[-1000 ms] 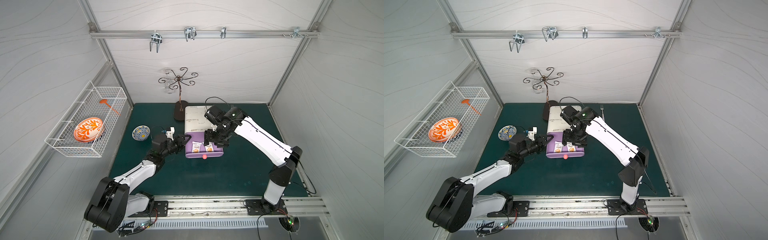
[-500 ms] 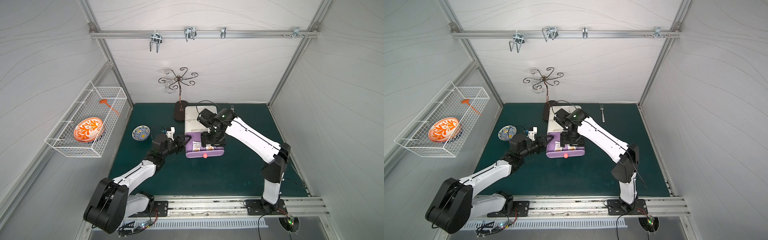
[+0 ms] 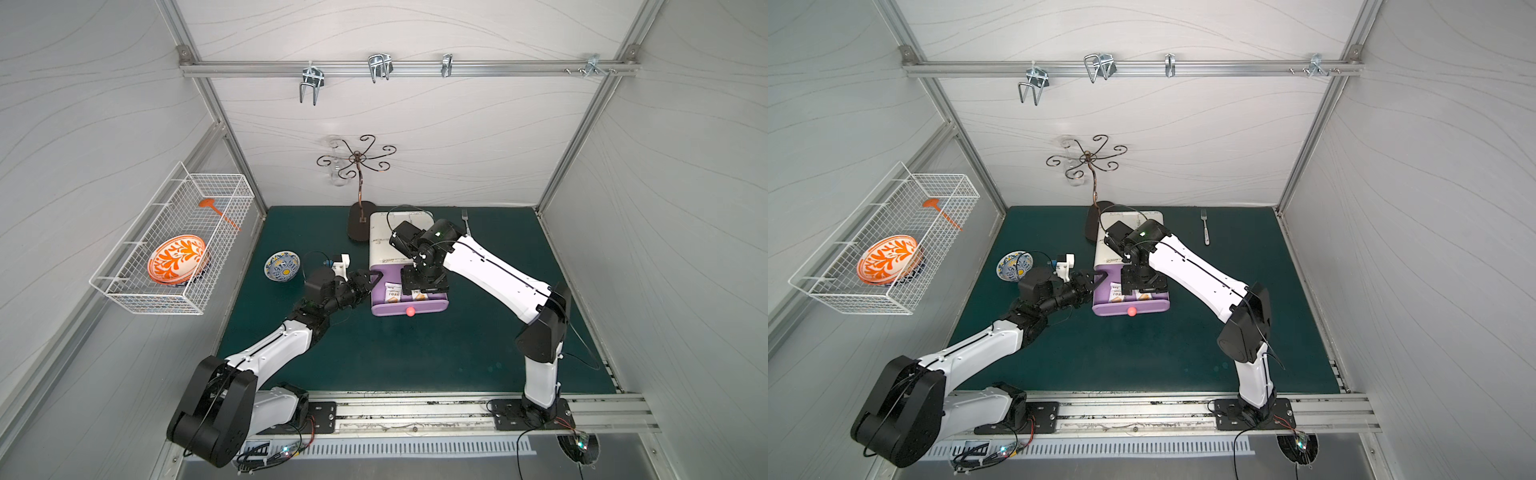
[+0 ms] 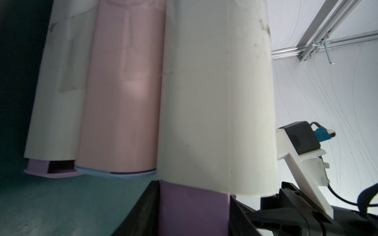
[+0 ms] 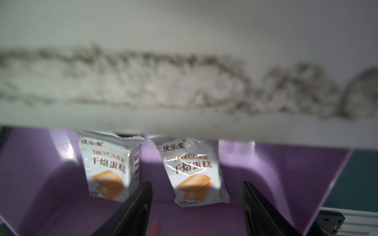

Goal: Take the cookies out of the drawer
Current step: Pick up the cookie from the drawer.

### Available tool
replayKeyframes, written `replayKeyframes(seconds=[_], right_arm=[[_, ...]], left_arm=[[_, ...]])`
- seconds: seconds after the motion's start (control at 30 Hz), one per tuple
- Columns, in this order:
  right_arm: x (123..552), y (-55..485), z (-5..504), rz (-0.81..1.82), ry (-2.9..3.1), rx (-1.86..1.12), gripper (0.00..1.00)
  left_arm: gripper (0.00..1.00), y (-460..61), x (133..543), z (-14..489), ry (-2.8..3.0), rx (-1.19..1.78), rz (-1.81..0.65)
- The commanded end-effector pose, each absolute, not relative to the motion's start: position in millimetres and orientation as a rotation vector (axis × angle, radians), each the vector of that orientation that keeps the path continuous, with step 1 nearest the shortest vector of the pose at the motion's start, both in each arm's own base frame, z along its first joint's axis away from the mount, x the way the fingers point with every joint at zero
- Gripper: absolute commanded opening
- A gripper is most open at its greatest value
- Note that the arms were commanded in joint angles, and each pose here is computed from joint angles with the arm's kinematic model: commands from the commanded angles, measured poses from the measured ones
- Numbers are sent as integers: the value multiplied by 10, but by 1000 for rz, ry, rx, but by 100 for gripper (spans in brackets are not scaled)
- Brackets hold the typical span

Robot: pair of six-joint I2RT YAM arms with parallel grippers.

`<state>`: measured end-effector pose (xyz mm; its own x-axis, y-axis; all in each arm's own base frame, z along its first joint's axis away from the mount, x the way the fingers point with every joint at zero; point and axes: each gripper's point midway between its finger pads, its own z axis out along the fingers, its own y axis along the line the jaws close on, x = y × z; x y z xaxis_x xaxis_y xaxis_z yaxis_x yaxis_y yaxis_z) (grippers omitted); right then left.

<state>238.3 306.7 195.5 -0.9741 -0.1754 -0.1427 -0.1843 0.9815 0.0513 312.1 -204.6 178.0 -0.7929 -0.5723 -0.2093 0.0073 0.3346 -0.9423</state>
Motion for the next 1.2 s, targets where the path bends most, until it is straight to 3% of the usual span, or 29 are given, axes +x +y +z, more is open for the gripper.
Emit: replayKeyframes(seconds=[0.0,0.47,0.87,1.17], right_arm=[[2396,3023,1876,2,2984,-296,70],[2519,2994,1735,-142,2916,-305,61],[2605,3051,2046,-25,2810,-289,35],[2570,3075,2297,71,2787,-291,35]], left_arm=[[46,-2087,3188,2087,2005,-431,-1505],[45,-2090,3210,2091,1995,-439,-1508],[45,-2081,3235,2066,1999,-452,-1495],[45,-2078,3254,2018,2009,-461,-1482]])
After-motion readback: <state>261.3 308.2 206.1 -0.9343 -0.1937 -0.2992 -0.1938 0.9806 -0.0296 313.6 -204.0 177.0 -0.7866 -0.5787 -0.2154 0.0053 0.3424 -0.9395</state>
